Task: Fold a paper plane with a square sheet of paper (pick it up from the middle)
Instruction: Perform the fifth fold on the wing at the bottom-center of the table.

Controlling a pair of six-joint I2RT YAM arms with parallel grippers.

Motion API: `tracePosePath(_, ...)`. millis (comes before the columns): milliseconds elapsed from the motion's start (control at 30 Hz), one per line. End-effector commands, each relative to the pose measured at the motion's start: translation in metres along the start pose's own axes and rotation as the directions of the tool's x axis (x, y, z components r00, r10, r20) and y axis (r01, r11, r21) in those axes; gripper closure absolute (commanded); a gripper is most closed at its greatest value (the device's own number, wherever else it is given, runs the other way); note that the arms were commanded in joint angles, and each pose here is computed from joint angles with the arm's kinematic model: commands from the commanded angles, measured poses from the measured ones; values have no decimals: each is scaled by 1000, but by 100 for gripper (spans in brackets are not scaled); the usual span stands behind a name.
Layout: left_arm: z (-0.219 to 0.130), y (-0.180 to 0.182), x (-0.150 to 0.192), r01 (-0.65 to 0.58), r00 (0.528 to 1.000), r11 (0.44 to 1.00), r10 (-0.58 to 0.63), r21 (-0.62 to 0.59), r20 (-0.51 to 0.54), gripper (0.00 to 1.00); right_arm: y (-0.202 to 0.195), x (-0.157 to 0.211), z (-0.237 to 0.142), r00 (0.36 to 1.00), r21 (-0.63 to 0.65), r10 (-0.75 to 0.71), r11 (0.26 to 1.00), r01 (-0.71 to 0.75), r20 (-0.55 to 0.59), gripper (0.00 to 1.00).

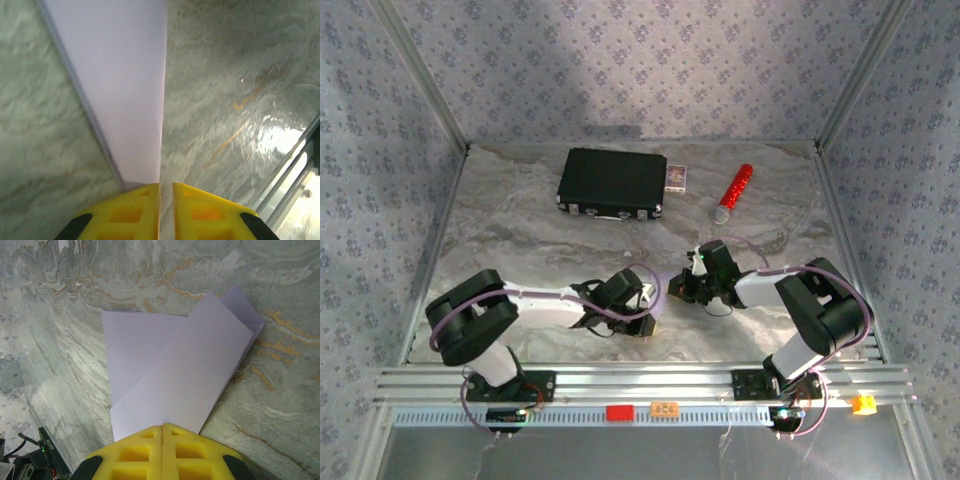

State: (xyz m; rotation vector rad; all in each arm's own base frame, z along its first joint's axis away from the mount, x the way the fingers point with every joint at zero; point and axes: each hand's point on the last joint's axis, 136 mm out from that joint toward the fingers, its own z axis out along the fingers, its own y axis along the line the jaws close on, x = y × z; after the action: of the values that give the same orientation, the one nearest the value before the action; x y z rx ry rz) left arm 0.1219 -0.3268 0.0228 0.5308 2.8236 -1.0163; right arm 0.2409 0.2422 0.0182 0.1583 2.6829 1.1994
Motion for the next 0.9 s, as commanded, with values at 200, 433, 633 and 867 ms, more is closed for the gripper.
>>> tracePosePath(200, -53, -2, -36, 23, 982, 1000, -25, 12, 186, 83, 8, -18, -10, 997, 66, -51, 997, 47, 64, 94)
tracePosePath(433, -73, 16, -61, 93, 965, 995, -98, 30, 245, 79, 11, -18, -28, 995, 149, -32, 989, 17, 99, 90)
tracePosePath(633, -77, 30, -67, 187, 948, 981, -193, 49, 252, 76, 14, -7, -37, 991, 190, 9, 981, -35, 134, 88)
tracePosePath(867, -72, 38, -72, 242, 938, 967, -253, 73, 237, 74, 9, 11, -54, 982, 191, 25, 980, -62, 188, 85)
